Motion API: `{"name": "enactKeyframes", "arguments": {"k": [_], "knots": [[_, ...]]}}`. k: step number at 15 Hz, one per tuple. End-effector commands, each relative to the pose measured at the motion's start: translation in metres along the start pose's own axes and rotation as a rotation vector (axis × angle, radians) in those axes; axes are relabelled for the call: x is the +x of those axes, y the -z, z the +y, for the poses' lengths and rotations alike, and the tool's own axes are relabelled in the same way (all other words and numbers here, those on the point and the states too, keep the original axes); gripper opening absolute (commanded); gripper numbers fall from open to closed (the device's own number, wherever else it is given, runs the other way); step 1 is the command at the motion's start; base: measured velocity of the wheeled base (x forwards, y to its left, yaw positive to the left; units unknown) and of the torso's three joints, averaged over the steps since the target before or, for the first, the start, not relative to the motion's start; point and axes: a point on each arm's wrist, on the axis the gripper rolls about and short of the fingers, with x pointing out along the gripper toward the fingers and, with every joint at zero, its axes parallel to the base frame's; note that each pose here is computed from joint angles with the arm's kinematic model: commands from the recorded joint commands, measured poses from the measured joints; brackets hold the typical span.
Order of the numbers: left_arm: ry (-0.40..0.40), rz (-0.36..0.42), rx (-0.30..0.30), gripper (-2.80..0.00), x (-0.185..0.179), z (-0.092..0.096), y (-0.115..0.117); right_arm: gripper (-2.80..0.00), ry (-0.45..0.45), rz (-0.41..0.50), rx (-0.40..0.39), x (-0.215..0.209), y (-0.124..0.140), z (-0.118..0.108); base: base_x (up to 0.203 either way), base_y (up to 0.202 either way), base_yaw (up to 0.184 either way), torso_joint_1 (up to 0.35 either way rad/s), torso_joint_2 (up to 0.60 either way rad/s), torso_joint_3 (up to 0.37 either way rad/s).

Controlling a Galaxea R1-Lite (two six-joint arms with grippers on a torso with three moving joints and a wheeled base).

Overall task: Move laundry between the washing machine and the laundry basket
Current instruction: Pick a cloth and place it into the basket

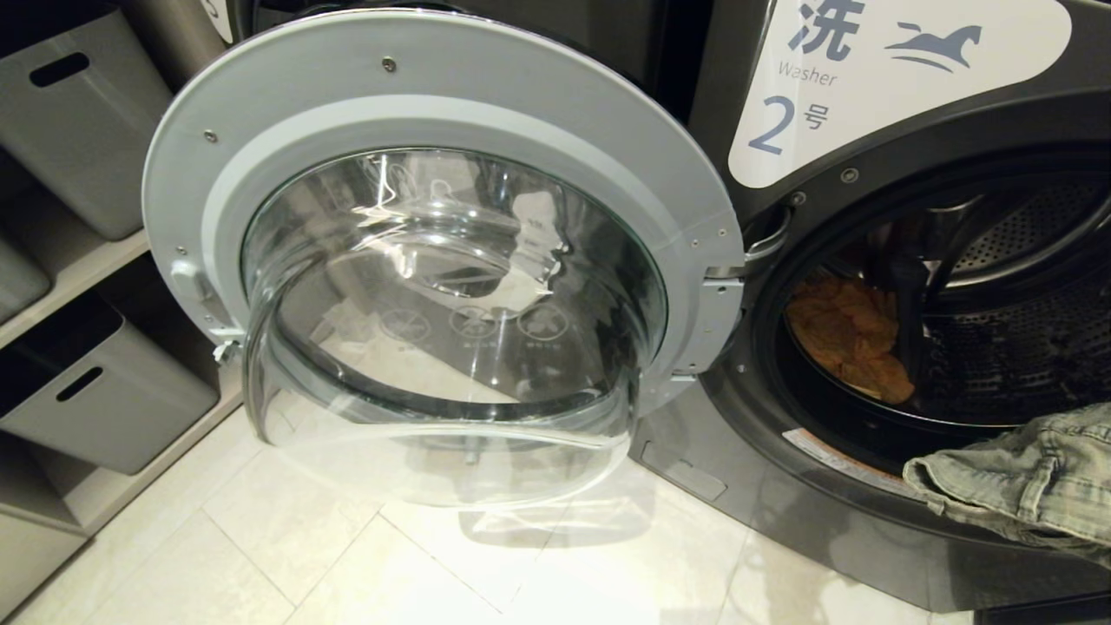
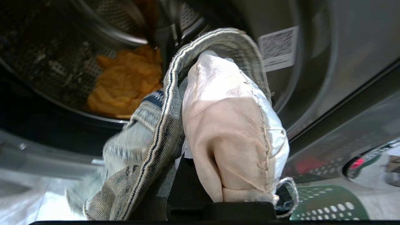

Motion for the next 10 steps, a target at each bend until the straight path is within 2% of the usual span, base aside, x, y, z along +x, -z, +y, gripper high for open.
{"name": "enactKeyframes", "arguments": {"k": [1, 9, 10], "knots": [[0.000, -0.002, 0.000, -2.80, -0.0001, 0.0000, 0.0000, -2.80, 0.022, -0.006, 0.000, -0.0006, -0.0012, -0.0010, 0.000, 0.000, 0.000, 0.000, 0.00, 0.000], [0.000, -0.002, 0.000, -2.80, -0.0001, 0.0000, 0.0000, -2.80, 0.233, -0.039, -0.005, 0.0015, -0.0100, -0.0084, 0.000, 0.000, 0.000, 0.000, 0.00, 0.000], [0.000, -0.002, 0.001, -2.80, -0.0001, 0.0000, 0.0000, -2.80, 0.236, -0.035, -0.006, 0.0022, -0.0089, -0.0086, 0.000, 0.000, 0.000, 0.000, 0.00, 0.000]]}}
